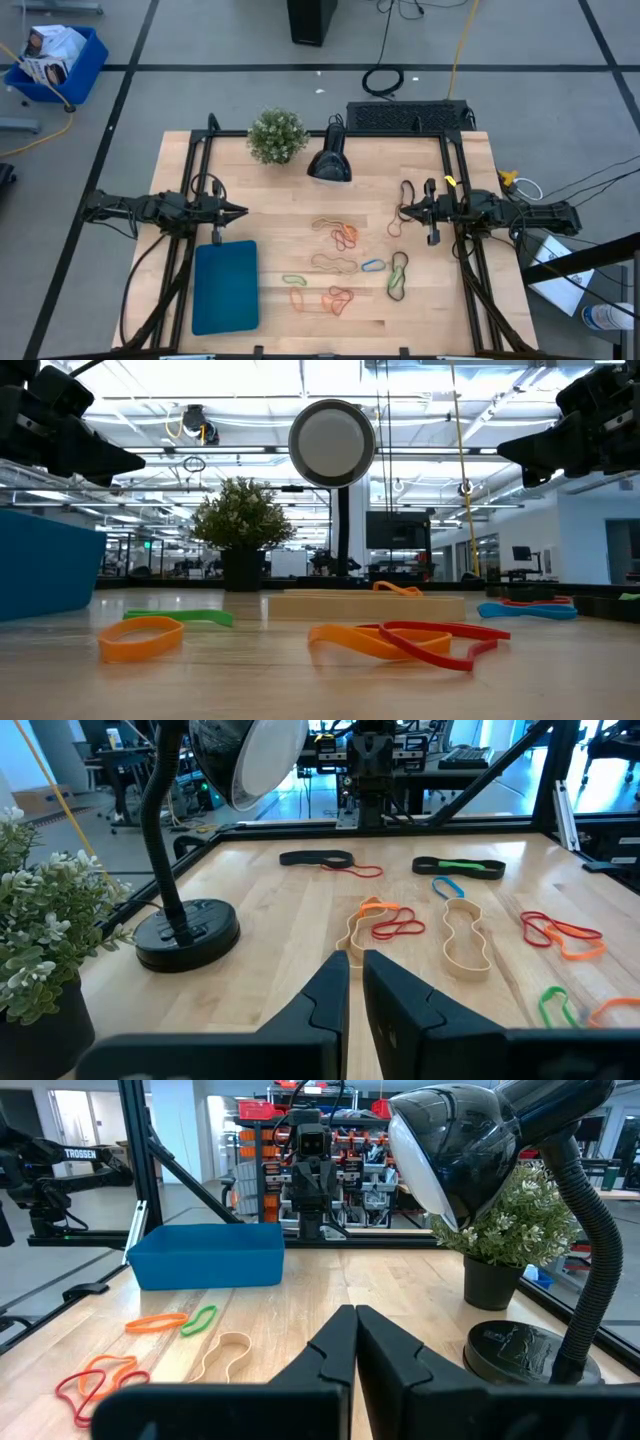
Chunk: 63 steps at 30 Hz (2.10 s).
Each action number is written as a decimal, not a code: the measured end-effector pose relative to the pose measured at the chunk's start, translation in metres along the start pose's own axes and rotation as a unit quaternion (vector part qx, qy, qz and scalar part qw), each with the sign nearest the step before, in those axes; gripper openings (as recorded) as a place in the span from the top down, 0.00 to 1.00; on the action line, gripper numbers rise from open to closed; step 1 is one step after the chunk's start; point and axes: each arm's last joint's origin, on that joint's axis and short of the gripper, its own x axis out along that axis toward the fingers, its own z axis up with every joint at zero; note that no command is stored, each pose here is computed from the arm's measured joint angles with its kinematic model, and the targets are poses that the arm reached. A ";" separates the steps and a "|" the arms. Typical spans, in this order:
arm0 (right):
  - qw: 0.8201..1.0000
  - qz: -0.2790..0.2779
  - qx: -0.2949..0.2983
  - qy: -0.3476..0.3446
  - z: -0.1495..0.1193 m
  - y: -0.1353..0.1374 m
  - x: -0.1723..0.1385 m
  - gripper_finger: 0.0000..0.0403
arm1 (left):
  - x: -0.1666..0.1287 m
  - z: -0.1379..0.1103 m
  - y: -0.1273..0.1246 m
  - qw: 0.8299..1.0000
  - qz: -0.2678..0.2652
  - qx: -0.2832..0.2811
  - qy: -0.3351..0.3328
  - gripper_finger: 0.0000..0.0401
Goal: Pick and place rubber bands into bin
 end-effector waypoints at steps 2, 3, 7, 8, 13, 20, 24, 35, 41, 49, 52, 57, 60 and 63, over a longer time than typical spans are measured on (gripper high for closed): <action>1.000 0.000 0.000 0.000 0.000 0.000 0.000 0.99 | 0.000 0.000 0.000 1.000 0.000 0.000 0.000 0.90; 1.000 0.000 0.000 0.000 0.000 0.000 0.000 0.99 | 0.000 0.000 0.000 1.000 0.000 0.000 0.000 0.90; 1.000 0.000 0.000 0.000 0.000 0.000 0.000 0.99 | 0.000 0.000 0.000 1.000 0.000 0.000 -0.001 0.90; 1.000 0.000 0.000 0.000 0.000 0.000 0.000 0.99 | 0.000 0.000 0.000 1.000 0.000 0.000 -0.001 0.90; 1.000 0.000 0.000 0.000 0.000 0.000 0.000 0.99 | 0.000 0.000 0.000 1.000 0.000 -0.001 -0.002 0.90; 1.000 0.000 0.000 0.000 0.000 0.000 0.000 0.99 | 0.000 0.000 0.000 1.000 0.000 0.000 -0.002 0.90; 1.000 0.000 0.000 0.000 0.000 0.000 0.000 0.99 | 0.000 0.000 0.000 1.000 0.000 0.000 -0.002 0.90; 1.000 0.000 0.000 0.000 0.000 0.000 0.000 0.99 | 0.000 0.000 0.001 0.995 0.015 0.099 0.000 0.90; 1.000 0.000 0.000 0.000 0.000 0.000 0.000 0.99 | 0.000 0.002 0.001 0.999 0.013 0.033 -0.012 0.90; 1.000 0.000 0.000 0.000 0.000 0.000 0.000 0.99 | -0.001 0.012 0.001 0.998 0.016 0.014 -0.059 0.90; 1.000 -0.003 0.000 -0.001 0.000 0.000 0.000 0.99 | -0.001 0.013 0.001 0.998 0.015 0.003 -0.063 0.90; 1.000 -0.019 -0.001 -0.003 0.001 -0.001 0.000 0.99 | -0.001 0.012 0.001 0.996 0.011 -0.057 -0.062 0.89; 0.999 -0.038 -0.006 -0.008 0.002 -0.002 0.000 0.99 | -0.001 0.012 0.001 0.996 0.009 -0.058 -0.062 0.89; 0.998 -0.054 -0.014 -0.022 0.004 -0.003 0.000 0.99 | -0.001 0.012 0.001 0.996 0.008 -0.068 -0.062 0.89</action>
